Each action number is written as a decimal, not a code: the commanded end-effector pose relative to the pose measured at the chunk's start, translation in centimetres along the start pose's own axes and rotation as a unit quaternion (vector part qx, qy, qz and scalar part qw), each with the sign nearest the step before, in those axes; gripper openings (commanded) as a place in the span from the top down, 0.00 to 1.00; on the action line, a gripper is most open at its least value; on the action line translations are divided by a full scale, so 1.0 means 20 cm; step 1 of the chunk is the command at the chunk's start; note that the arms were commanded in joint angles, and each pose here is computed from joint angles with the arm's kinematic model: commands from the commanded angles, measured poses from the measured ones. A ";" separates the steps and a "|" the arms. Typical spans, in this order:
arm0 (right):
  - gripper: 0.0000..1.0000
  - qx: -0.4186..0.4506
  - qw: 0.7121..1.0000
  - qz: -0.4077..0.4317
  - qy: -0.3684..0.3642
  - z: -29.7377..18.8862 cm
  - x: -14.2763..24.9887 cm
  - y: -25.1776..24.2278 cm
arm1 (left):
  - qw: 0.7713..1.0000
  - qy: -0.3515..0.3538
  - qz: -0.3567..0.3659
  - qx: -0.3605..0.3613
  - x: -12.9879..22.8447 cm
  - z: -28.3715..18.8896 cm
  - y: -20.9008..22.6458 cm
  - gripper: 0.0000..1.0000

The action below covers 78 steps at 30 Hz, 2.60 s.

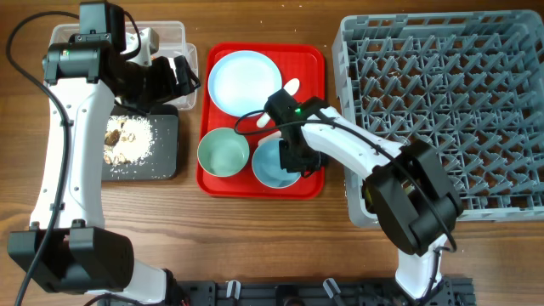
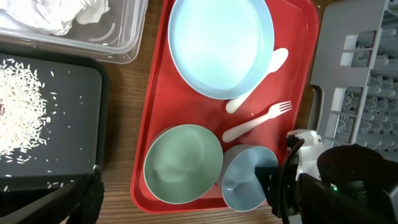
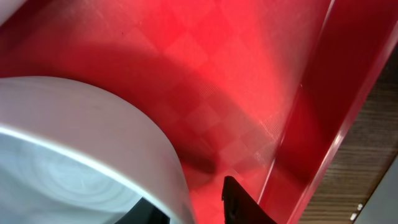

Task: Sort waste into correct bins and load items into the dishwasher rack
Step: 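Grasp the blue bowl on the red tray with the right gripper, then place the blue bowl upside down in the dish rack's back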

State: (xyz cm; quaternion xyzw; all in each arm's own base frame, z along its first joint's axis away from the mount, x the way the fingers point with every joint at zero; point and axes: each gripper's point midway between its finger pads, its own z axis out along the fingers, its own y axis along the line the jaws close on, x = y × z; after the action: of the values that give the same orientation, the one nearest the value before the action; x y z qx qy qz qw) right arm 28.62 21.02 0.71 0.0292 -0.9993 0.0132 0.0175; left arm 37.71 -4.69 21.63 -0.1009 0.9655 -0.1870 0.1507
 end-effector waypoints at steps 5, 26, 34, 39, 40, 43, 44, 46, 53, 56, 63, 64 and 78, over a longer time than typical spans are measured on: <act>0.96 -0.007 1.000 0.010 -0.026 -0.11 -0.05 -0.03 | 1.000 -0.005 0.003 -0.003 -0.01 -0.01 0.00 0.00; 0.96 0.538 0.752 0.051 -0.377 -1.52 -0.69 -1.07 | 1.000 -0.005 0.003 -0.003 -0.01 -0.01 0.00 0.00; 0.96 0.589 0.742 0.016 -0.319 -1.24 -0.97 -1.14 | 1.000 -0.005 0.003 -0.003 -0.01 -0.01 0.00 0.00; 0.96 0.588 0.753 -0.018 -0.297 -1.04 -1.05 -1.13 | 1.000 -0.005 0.003 -0.003 -0.01 -0.01 0.00 0.00; 0.96 0.589 0.754 -0.025 -0.290 -1.00 -1.05 -1.12 | 1.000 -0.005 0.003 -0.003 -0.01 -0.01 0.00 0.00; 0.96 0.592 0.756 -0.036 -0.277 -0.93 -1.06 -1.12 | 1.000 -0.005 0.003 -0.003 -0.01 -0.01 0.00 0.00; 0.96 0.592 0.757 -0.038 -0.274 -0.91 -1.07 -1.12 | 1.000 -0.005 0.003 -0.003 -0.01 -0.01 0.00 0.00; 0.96 0.593 0.757 -0.040 -0.272 -0.88 -1.07 -1.12 | 1.000 -0.005 0.003 -0.003 -0.01 -0.01 0.00 0.00; 0.96 0.580 0.762 -0.030 -0.287 -0.85 -1.09 -1.11 | 1.000 -0.005 0.003 -0.003 -0.01 -0.01 0.00 0.00; 0.94 0.580 0.761 -0.032 -0.289 -0.86 -1.09 -1.09 | 1.000 -0.005 0.003 -0.003 -0.01 -0.01 0.00 0.00; 0.63 0.580 0.749 -0.063 -0.312 -0.88 -1.06 -0.82 | 1.000 -0.005 0.003 -0.003 -0.01 -0.01 0.00 0.00; 0.59 0.578 0.749 -0.069 -0.316 -0.89 -1.05 -0.78 | 1.000 -0.005 0.003 -0.003 -0.01 -0.01 0.00 0.00; 0.28 0.424 0.800 -0.151 -0.395 -1.06 -0.94 -0.46 | 1.000 -0.005 0.003 -0.003 -0.01 -0.01 0.00 0.00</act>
State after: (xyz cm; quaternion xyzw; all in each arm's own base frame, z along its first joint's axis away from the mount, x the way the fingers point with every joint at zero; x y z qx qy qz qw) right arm 49.82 10.78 18.82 0.1885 -0.7541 0.5418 -0.3196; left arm 37.72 -4.53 21.57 -0.1018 0.9662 -0.1822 0.1511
